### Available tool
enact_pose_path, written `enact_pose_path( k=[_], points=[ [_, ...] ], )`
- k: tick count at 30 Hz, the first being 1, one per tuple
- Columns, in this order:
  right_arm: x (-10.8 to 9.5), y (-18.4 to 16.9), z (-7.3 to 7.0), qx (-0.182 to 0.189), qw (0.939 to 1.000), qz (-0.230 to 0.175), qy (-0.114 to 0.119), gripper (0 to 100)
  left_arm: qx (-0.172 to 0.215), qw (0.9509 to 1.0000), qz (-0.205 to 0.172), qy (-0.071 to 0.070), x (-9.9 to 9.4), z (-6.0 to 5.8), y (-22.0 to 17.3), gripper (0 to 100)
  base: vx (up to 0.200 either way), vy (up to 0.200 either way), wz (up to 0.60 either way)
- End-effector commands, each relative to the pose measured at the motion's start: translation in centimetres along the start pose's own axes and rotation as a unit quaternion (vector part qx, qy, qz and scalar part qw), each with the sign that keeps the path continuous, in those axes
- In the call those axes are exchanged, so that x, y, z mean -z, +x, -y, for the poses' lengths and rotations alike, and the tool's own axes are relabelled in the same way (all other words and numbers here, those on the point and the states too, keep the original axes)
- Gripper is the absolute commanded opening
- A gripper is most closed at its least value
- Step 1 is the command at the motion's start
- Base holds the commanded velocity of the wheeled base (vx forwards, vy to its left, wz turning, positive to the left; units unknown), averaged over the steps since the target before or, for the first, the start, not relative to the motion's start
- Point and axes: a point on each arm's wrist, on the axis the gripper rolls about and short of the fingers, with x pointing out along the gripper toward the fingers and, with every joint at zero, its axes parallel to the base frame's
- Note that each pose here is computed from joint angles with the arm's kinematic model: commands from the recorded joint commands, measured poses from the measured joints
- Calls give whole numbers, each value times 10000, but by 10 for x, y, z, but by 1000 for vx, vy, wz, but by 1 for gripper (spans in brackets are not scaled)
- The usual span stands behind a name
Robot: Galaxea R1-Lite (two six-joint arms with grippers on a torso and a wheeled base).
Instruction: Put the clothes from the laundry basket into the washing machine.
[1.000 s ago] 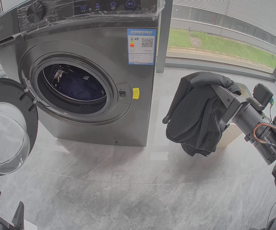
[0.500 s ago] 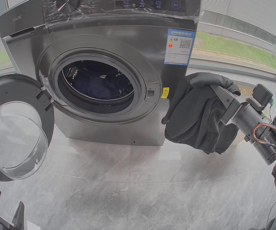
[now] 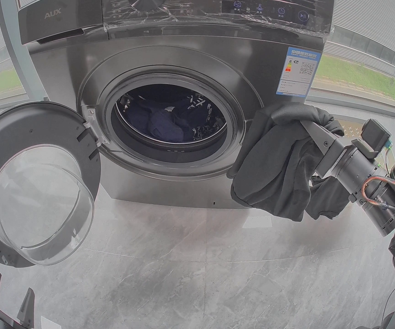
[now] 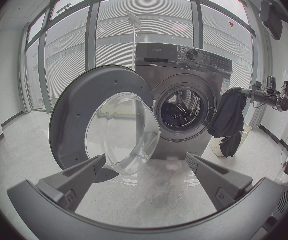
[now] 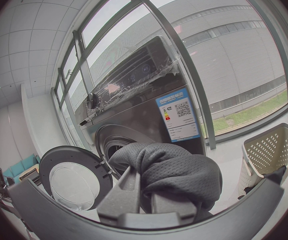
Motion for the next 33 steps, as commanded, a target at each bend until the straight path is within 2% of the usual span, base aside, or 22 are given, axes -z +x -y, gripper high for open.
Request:
enact_pose_path(
  k=[1,12,33],
  points=[
    [1,0,-1,-8,10000,-16,4,0,3,10000,0,-3,5,0,0,100,0,200,0],
    [1,0,-1,-7,10000,-24,18,0,3,10000,8,-3,5,0,0,100,0,200,0],
    [13,1,-6,-103,9996,-246,47,0,-12,10000,1,12,5,0,0,100,0,0,0]
  ],
)
